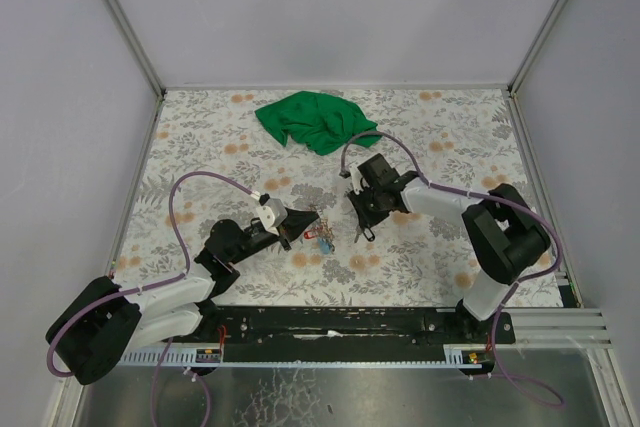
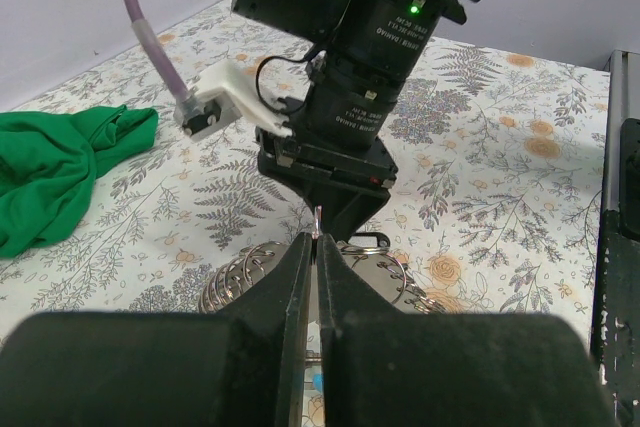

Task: Put the keys on the keyring

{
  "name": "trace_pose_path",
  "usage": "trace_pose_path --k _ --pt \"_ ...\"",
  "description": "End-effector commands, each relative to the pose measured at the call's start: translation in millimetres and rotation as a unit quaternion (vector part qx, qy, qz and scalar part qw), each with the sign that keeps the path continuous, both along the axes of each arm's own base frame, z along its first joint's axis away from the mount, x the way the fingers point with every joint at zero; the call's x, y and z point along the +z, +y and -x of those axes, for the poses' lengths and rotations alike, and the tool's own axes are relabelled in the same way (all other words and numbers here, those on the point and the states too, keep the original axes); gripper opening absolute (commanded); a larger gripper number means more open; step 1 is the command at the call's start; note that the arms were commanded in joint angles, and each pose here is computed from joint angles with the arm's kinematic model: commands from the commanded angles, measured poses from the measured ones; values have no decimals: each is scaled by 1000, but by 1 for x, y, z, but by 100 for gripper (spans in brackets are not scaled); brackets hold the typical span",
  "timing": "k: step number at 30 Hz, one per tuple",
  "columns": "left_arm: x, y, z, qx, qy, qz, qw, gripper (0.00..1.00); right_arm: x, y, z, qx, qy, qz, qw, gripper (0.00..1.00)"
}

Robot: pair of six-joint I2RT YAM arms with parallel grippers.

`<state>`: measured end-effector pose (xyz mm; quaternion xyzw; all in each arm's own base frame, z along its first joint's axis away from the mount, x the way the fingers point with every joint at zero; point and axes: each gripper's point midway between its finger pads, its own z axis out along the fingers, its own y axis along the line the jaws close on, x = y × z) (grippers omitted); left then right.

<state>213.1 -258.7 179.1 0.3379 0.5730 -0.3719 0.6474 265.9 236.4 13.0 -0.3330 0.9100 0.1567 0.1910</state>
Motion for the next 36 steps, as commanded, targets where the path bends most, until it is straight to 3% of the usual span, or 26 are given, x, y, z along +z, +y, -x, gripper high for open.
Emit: trace_pose_path --k 1,7,15,25,32,36 --pt "21 2 -1 4 -36 25 999 0 27 -29 -9 -141 -34 47 988 13" --pt "21 1 -2 3 -34 24 999 0 40 -63 -17 -250 -70 125 958 14" --pt "19 0 -2 1 -30 23 999 0 20 -58 -22 -342 -85 152 923 16" --pt "20 0 -2 2 -29 23 999 0 3 -46 -26 -362 -98 169 912 24" --pt "20 0 -3 3 -29 22 999 0 9 -29 -28 -343 -92 144 923 42" --pt "21 0 -2 2 -30 23 999 0 29 -16 -27 -316 -89 106 939 45"
